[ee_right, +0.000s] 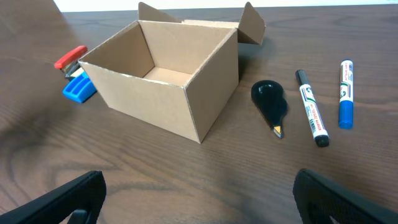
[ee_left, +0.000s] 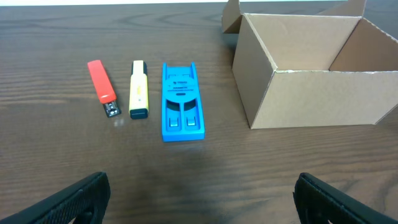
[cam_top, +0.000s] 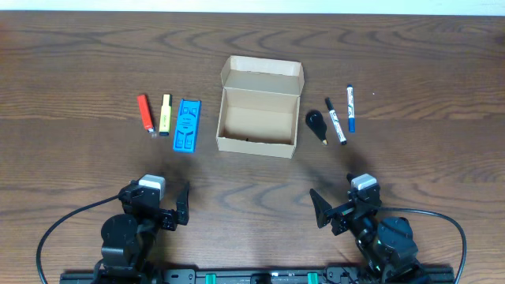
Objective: Pack container
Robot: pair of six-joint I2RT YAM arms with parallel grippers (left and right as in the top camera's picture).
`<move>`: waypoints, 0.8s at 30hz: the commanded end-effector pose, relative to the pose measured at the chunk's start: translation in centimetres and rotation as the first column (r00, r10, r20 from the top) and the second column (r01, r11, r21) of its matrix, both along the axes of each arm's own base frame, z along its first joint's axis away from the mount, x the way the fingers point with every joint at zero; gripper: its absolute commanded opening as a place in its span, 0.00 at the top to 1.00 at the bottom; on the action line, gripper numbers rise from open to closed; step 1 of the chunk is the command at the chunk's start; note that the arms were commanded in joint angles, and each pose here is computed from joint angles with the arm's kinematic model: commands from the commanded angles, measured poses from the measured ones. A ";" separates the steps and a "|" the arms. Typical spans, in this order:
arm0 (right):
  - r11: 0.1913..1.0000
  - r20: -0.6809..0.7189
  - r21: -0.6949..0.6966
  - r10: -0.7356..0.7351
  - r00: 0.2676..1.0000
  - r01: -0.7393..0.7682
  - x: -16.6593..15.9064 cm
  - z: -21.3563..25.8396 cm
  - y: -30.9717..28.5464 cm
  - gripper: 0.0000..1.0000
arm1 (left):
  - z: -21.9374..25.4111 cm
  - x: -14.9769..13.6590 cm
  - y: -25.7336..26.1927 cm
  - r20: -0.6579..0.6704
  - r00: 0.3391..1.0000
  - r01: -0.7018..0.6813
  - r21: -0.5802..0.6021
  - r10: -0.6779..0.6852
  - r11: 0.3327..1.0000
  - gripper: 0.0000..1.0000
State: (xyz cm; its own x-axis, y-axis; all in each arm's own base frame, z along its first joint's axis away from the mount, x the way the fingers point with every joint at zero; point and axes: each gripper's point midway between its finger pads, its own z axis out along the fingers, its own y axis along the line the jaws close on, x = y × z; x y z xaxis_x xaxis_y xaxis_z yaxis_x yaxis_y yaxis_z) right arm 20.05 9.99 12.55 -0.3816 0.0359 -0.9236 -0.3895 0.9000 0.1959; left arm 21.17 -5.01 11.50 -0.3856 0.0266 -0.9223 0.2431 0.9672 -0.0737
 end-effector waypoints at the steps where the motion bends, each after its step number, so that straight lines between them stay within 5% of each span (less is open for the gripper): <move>1: 1.000 0.006 -0.003 0.001 1.000 -0.001 0.0 -0.1 0.0 0.01 | -0.7 0.0 0.1 -0.013 1.000 -0.009 0.000 0.009 1.000 0.05; 24: 1.000 0.006 -0.003 0.001 1.000 -0.001 0.0 -0.1 0.0 0.01 | 1.1 0.9 0.2 -0.077 0.995 -0.073 -0.109 0.064 0.991 0.05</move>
State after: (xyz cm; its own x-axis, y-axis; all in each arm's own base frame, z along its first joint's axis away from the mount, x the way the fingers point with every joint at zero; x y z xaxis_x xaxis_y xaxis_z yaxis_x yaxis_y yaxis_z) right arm 20.05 9.99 12.54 -0.3821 0.0361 -0.9234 -0.3892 0.9000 0.1963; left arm 21.62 -5.05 10.47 -0.4687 -0.0902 -0.8787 0.1795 0.9643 -0.1947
